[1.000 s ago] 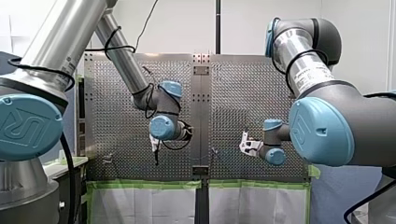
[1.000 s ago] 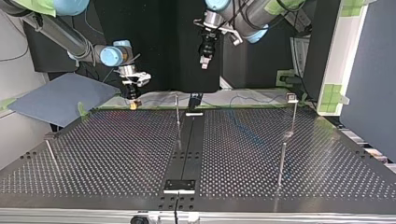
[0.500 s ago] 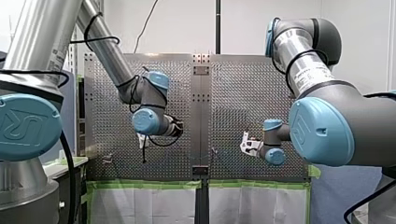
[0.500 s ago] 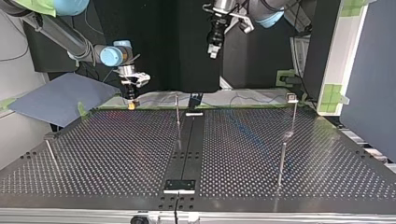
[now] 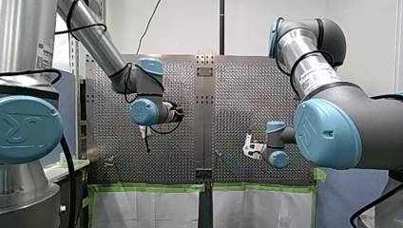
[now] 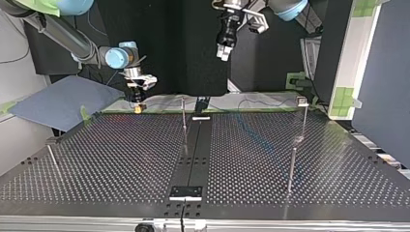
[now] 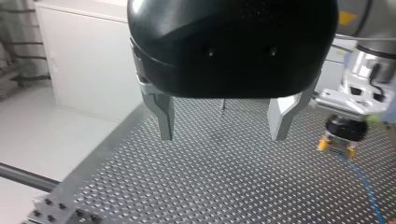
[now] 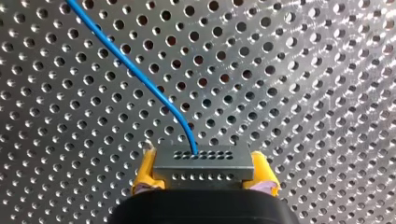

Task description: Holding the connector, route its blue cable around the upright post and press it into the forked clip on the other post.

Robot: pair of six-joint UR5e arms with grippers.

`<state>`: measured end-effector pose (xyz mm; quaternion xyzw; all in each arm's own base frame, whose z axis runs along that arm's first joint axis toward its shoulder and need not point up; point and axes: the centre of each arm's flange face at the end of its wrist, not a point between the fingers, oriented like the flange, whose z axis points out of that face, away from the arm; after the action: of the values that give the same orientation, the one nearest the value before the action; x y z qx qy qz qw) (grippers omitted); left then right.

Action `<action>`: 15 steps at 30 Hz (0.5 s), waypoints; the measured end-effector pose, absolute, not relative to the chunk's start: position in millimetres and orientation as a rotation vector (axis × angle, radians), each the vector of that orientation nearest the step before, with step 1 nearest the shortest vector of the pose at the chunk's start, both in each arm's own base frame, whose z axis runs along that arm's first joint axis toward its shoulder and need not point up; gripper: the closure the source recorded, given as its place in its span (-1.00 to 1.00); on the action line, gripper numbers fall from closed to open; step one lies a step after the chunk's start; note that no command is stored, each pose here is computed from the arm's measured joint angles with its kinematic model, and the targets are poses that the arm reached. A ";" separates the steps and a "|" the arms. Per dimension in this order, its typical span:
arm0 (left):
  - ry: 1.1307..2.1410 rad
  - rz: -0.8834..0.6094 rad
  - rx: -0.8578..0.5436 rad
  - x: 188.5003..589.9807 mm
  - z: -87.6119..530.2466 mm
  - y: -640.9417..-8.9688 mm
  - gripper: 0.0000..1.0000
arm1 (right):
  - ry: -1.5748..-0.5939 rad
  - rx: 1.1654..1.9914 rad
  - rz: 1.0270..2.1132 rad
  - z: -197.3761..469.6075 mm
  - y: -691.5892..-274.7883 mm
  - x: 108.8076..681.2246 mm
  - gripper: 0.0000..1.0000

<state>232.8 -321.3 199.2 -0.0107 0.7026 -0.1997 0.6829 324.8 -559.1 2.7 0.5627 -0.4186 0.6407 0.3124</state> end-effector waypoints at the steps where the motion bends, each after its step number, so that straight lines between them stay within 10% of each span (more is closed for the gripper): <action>1: 1.570 -0.452 -0.025 231.4 199.7 -320.3 -1.00 | -1.104 1.486 1.691 2.7 -558.6 325.6 1.00; 15: 1.543 -0.484 -0.019 225.4 196.6 -317.7 -1.00 | -1.098 1.512 1.650 4.2 -554.3 328.8 1.00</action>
<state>225.4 -317.7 196.6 -0.0083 0.6901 -0.2166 0.6905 328.8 -554.3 4.2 0.5748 -0.4174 0.6275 0.3188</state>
